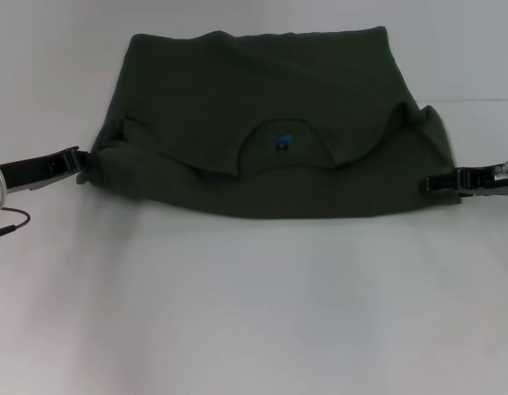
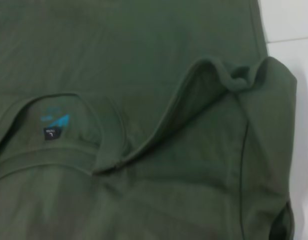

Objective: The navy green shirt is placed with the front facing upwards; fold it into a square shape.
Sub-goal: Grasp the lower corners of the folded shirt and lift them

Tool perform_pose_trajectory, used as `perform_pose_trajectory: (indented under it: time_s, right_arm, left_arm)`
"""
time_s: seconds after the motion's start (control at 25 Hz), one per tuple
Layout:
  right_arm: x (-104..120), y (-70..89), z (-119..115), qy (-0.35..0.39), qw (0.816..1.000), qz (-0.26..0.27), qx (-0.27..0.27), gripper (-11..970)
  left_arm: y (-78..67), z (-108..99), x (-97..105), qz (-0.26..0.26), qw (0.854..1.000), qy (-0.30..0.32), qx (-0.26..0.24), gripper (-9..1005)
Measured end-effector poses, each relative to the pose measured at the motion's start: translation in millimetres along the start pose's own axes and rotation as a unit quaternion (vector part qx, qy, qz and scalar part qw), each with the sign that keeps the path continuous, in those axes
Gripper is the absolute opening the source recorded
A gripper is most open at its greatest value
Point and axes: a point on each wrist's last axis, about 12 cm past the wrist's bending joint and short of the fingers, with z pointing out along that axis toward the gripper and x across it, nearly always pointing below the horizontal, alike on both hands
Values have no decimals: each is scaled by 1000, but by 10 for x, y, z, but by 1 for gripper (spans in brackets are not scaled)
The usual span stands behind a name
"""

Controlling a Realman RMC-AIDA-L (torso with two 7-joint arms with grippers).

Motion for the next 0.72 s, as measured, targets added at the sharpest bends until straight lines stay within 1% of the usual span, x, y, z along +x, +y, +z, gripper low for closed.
perform_pose_trajectory:
  time_s: [0.12, 0.28, 0.36, 0.72]
  right_arm:
    - [5, 2, 13, -3, 1000, 4, 0, 823]
    - [0, 21, 15, -17, 1000, 17, -13, 822]
    - [0, 29, 19, -19, 1000, 17, -16, 639]
    - [12, 34, 35, -13, 1000, 12, -13, 430]
  left_arm:
    - [-1, 3, 3, -1, 1000, -1, 0, -1]
    - [-3, 6, 7, -2, 1000, 0, 1, -1]
    - [-5, 7, 9, -2, 1000, 0, 1, -1]
    - [1, 2, 29, -2, 1000, 2, 2, -2]
